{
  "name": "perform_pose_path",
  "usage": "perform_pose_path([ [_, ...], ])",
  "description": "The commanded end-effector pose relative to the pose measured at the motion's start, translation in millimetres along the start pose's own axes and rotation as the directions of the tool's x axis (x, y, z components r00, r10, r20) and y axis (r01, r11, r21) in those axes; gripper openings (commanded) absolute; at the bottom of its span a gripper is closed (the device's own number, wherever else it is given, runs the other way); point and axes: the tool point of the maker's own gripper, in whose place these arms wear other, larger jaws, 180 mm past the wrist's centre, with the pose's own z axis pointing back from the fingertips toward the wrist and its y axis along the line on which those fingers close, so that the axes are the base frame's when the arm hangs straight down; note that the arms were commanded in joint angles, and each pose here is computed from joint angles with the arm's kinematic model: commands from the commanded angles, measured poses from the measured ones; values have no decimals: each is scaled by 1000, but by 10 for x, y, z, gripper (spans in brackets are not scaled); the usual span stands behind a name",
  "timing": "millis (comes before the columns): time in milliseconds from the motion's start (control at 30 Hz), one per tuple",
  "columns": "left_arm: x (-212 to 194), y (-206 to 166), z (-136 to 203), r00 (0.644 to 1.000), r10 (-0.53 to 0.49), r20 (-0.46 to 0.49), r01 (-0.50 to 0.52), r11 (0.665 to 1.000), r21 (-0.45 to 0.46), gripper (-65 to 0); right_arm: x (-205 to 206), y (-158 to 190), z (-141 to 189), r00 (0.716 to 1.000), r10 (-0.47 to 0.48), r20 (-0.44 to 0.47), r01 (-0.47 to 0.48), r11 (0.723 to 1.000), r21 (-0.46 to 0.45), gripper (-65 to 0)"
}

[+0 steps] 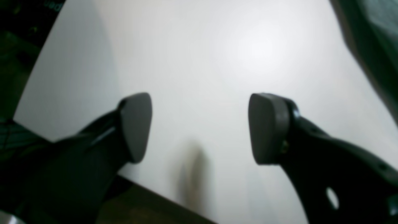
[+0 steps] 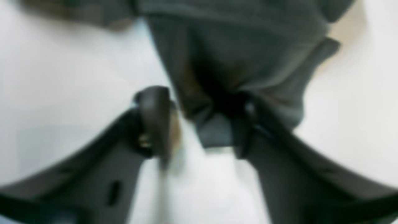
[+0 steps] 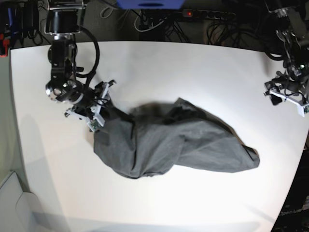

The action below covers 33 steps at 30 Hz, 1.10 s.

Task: Layout the t-shirt on the table in an organized manner, then fold the t-shirt properly
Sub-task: 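Grasp the t-shirt end with the right gripper and drag it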

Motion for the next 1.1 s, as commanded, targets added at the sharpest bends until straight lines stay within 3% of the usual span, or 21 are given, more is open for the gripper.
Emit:
perform_pose_path([
  [0,131,87,51,999,-2,43,1,1000,22,-177,140,-73,27,999,9,34,-9,1000,-11,-507],
  [100,102,164,90,998,32,51,-34,999,39,-178,223,-133,100,998,34,48,-32,999,-34,-650],
  [267,27,166,172,998,-19,54,19,1000,-2,-178,596,-230,526,982,148,116,-131,981,-144,-650],
  [400,-17,209,204,998,-25,56,26,1000,-16,-178,1145,-282,1083,937,274,217,-206,935,-288,-650],
  [533,-28,238,217,998,-29,55,29,999,-15,-178,1598,-438,1352,900,333,280,-215,900,-379,-650],
  [667,-74,328,245,998,-35,45,35,999,6,-178,1967,-650,1473,883,354,310,-201,880,-431,-650],
  [833,25,471,366,996,-31,81,27,999,47,-178,2398,-835,1225,888,327,324,-194,904,-382,-650],
  [933,18,542,453,995,-41,87,35,997,67,-178,2510,-922,856,920,279,275,-195,935,-296,-650],
  [1067,27,569,507,994,-54,93,47,996,80,-178,2569,-748,276,933,292,209,-264,952,-152,-650],
])
